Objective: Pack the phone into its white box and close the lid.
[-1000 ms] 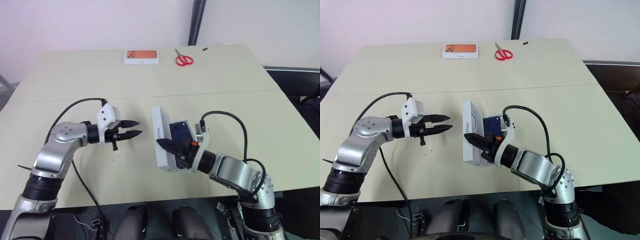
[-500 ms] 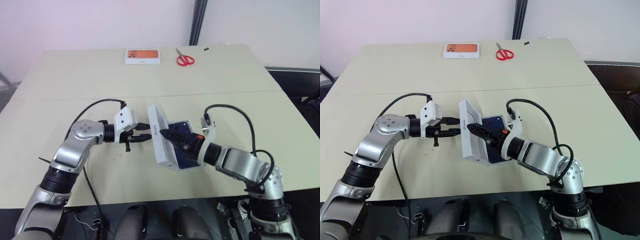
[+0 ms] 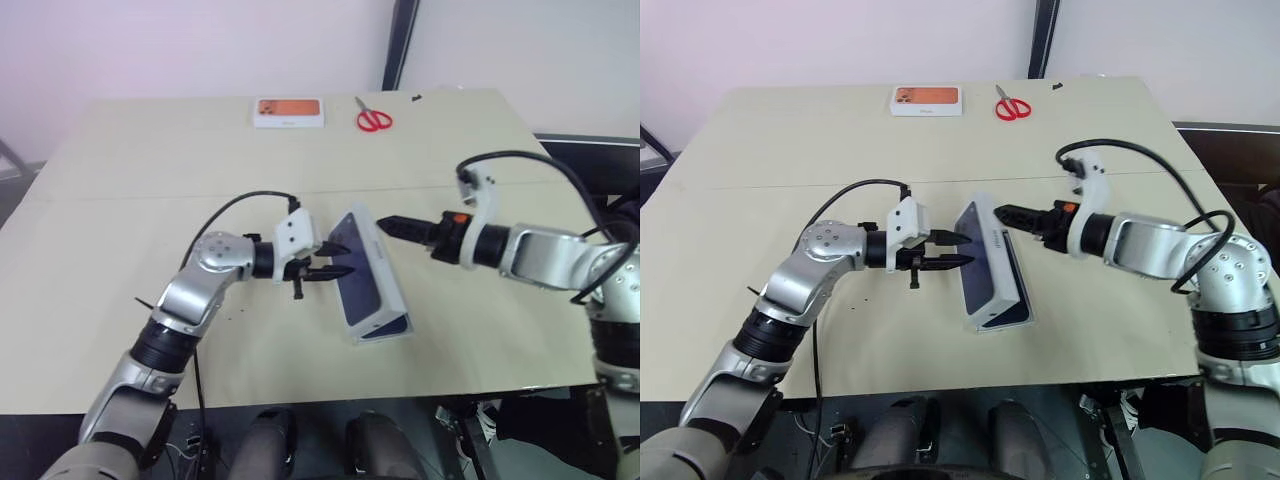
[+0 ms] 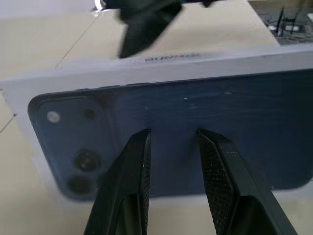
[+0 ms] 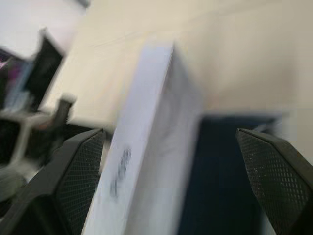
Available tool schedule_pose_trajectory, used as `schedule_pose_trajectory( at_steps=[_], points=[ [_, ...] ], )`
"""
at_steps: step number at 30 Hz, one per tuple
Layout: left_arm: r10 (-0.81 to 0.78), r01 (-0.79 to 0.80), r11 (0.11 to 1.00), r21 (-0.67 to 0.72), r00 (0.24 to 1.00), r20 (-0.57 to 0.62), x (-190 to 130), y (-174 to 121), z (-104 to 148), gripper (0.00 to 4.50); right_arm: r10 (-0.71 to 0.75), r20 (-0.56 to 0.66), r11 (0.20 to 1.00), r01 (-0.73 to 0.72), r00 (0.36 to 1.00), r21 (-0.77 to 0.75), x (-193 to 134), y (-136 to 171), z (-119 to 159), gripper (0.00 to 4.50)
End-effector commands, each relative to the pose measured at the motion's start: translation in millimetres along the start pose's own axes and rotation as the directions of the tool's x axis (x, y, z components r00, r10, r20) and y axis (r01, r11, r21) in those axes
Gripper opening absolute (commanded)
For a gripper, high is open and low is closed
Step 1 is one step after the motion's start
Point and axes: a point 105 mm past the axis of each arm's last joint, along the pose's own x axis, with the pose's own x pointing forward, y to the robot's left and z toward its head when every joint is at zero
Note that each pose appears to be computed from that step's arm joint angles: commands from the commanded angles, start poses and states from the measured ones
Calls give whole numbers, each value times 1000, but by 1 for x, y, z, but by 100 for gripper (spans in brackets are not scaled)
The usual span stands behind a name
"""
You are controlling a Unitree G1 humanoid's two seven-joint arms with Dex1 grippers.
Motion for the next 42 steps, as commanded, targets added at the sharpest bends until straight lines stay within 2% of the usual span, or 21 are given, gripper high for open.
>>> schedule_pose_trajectory(
  at_steps=[1, 3, 6, 10, 13, 17, 19, 23, 26, 34, 42],
  points=[
    [-20, 20, 999, 41, 1000, -9, 8, -3, 4, 159, -50, 41, 976, 57, 998, -208, -10, -10, 22, 424],
    [-22, 23, 999, 42, 1000, -14, 10, -4, 2, 159, -95, 20, 943, 97, 995, -319, -12, -17, 22, 368],
    [-10, 10, 999, 42, 1000, -4, 9, -4, 3, 159, -165, -35, 838, 121, 986, -532, -14, -26, 13, 214],
    [80, -80, 996, 34, 997, 5, -6, 12, 8, 159, -187, -100, 671, 52, 977, -740, -14, -27, 1, 4],
    [135, -135, 990, 38, 991, -17, -22, 22, 5, 159, -235, -102, 556, 48, 967, -830, -9, -36, -4, 4],
    [171, -169, 985, 36, 982, -83, -40, 27, -8, 159, -340, -70, 361, 62, 938, -930, 3, -64, -10, 4],
    [164, -161, 986, 35, 981, -103, -44, 26, -12, 159, -359, -66, 309, 52, 931, -950, 6, -73, -11, 4],
    [112, -111, 994, 9, 986, -127, -45, 16, -17, 159, -369, -106, 280, 1, 923, -960, 9, -87, -18, 4],
    [57, -60, 998, -13, 988, -145, -44, 6, -20, 159, -343, -167, 283, -67, 924, -957, 8, -86, -28, 4],
    [-19, 7, 998, -55, 973, -232, -42, -9, -34, 159, -195, -302, 344, -223, 933, -912, 1, -57, -51, 4],
    [-21, 8, 998, -55, 970, -244, -35, -10, -39, 159, -93, -330, 370, -275, 939, -887, 0, -26, -59, 4]
  ],
)
